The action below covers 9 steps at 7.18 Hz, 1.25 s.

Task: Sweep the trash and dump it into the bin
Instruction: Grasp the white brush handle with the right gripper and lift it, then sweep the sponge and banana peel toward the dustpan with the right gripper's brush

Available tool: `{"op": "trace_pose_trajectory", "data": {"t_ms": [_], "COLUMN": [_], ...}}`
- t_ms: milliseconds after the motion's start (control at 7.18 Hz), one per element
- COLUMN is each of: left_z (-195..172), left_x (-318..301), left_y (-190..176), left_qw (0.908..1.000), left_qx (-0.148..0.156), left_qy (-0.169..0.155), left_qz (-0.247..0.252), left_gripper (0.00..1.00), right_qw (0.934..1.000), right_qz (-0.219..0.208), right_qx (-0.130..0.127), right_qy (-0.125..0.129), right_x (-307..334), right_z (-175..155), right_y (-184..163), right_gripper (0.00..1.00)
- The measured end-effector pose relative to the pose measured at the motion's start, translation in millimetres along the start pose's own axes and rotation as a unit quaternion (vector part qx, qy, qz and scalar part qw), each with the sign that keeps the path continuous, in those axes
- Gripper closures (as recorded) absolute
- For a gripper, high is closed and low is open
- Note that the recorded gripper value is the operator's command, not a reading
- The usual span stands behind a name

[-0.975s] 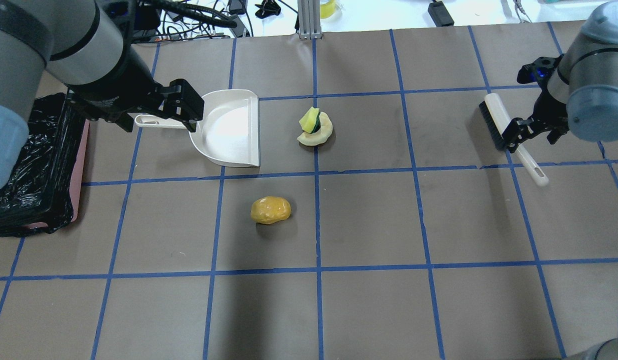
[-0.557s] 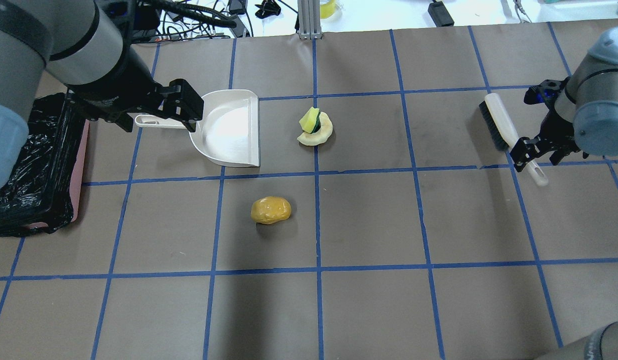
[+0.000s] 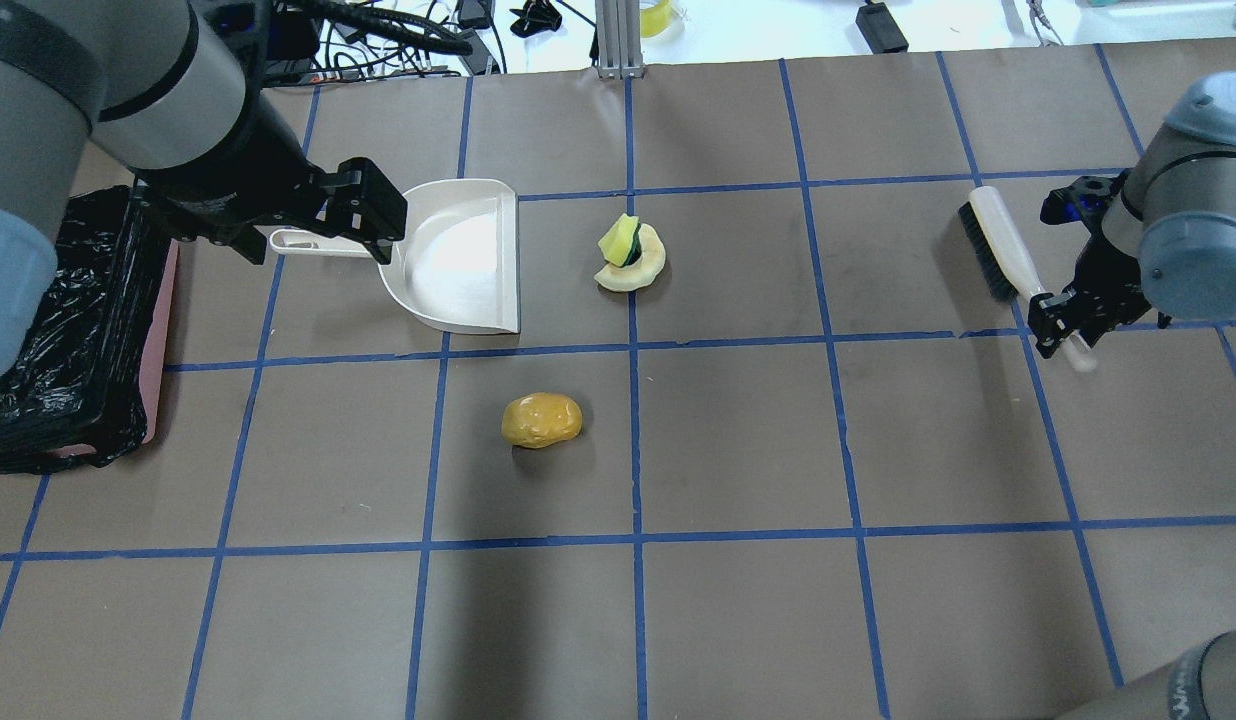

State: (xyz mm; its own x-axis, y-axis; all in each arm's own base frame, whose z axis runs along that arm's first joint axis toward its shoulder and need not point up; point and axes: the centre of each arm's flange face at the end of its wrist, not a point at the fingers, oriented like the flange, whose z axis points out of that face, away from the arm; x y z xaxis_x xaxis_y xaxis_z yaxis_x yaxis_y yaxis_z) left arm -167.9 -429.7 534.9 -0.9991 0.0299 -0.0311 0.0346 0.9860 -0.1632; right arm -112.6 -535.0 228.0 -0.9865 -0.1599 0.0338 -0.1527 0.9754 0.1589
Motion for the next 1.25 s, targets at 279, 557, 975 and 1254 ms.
{"op": "trace_pose_trajectory", "data": {"t_ms": [279,557,975,1254], "left_z": [-0.2,0.0,0.7,7.7], "left_x": [0.1,0.5,0.6,-1.1], "left_y": [0.0,0.2,1.5,-1.2], "left_qw": [1.0,1.0,1.0,1.0], "left_qx": [0.0,0.0,-0.001,-0.006], "left_qy": [0.0,0.0,0.0,-0.002], "left_qz": [0.0,0.001,0.0,0.001], "left_gripper": [0.0,0.0,0.0,0.02], "right_qw": [1.0,0.9999,0.9995,0.9987], "right_qz": [0.002,0.007,0.015,0.039], "right_qx": [0.003,0.008,0.02,0.023], "right_qy": [0.003,0.008,0.018,0.023], "right_x": [1.1,3.2,-3.5,-56.7], "right_z": [-4.8,-13.3,-33.9,-50.5], "right_y": [-0.2,-1.3,-1.3,-5.0], "right_gripper": [1.0,1.0,1.0,1.0]}}
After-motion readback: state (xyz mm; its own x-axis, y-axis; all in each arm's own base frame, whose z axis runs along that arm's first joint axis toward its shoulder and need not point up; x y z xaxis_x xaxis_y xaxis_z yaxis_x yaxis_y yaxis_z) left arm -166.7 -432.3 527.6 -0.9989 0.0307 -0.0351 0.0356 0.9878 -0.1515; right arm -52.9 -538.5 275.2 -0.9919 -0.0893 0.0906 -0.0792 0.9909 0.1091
